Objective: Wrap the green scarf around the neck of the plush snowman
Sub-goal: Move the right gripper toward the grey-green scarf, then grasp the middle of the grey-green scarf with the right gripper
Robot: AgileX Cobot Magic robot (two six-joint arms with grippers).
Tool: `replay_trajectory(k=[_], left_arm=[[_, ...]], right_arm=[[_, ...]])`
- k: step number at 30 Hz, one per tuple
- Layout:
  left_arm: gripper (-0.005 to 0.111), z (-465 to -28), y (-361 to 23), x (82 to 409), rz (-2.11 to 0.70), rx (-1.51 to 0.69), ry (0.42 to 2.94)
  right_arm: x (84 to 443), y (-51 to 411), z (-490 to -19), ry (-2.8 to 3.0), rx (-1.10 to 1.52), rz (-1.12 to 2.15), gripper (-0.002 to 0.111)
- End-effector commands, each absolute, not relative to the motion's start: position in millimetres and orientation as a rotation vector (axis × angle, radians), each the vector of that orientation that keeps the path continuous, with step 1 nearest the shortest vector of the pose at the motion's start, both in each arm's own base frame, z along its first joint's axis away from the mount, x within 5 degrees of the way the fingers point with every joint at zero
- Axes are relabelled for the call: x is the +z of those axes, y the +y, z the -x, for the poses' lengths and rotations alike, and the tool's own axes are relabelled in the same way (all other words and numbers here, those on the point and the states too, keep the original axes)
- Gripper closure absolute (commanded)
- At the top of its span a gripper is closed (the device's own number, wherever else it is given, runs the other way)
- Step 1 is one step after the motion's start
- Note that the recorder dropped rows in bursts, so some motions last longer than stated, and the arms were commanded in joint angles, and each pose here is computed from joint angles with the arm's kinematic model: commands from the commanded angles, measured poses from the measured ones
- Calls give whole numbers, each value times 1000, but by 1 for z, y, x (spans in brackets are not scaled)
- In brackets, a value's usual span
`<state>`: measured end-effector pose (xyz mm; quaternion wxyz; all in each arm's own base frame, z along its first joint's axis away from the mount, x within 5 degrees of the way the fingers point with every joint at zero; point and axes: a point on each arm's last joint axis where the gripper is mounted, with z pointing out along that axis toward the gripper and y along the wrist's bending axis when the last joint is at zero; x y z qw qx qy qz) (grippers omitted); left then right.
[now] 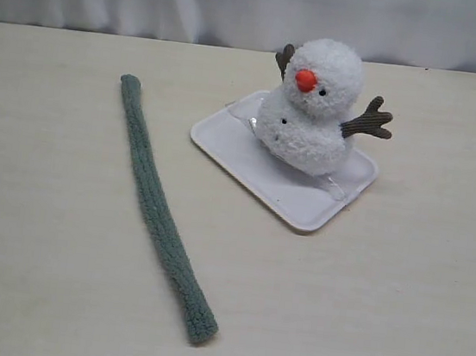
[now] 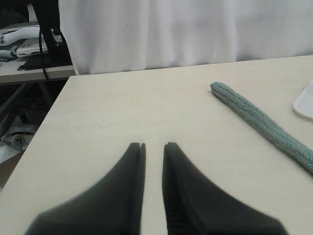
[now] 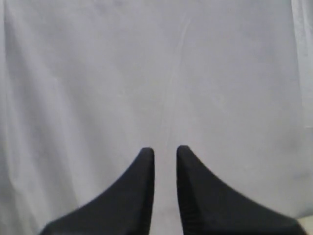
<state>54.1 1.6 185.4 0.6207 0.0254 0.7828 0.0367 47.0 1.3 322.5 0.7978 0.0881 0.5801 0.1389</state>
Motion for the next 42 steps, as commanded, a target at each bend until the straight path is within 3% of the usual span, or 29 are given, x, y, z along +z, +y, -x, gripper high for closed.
replay_trajectory(k=[1,5,11,15,23,29,42], left_arm=[[93,-54,2,185,-54,86,1792],[93,-54,2,185,-54,86,1792],[93,-54,2,185,-54,86,1792],[93,-54,2,185,-54,86,1792],[93,-54,2,185,-54,86,1792],[93,-54,2,185,-54,86,1792],[93,-54,2,185,-54,86,1792]], right_arm=[[357,0,-66,1491,186,-131,62],[384,14,-88,1741,184,47,42],[412,51,-132,1900,184,371,42],[409,100,-157,1959,340,600,44],[335,212,-222,2201,311,931,46],[286,277,-263,2379,353,996,45],[188,336,-314,2561,341,1023,45]])
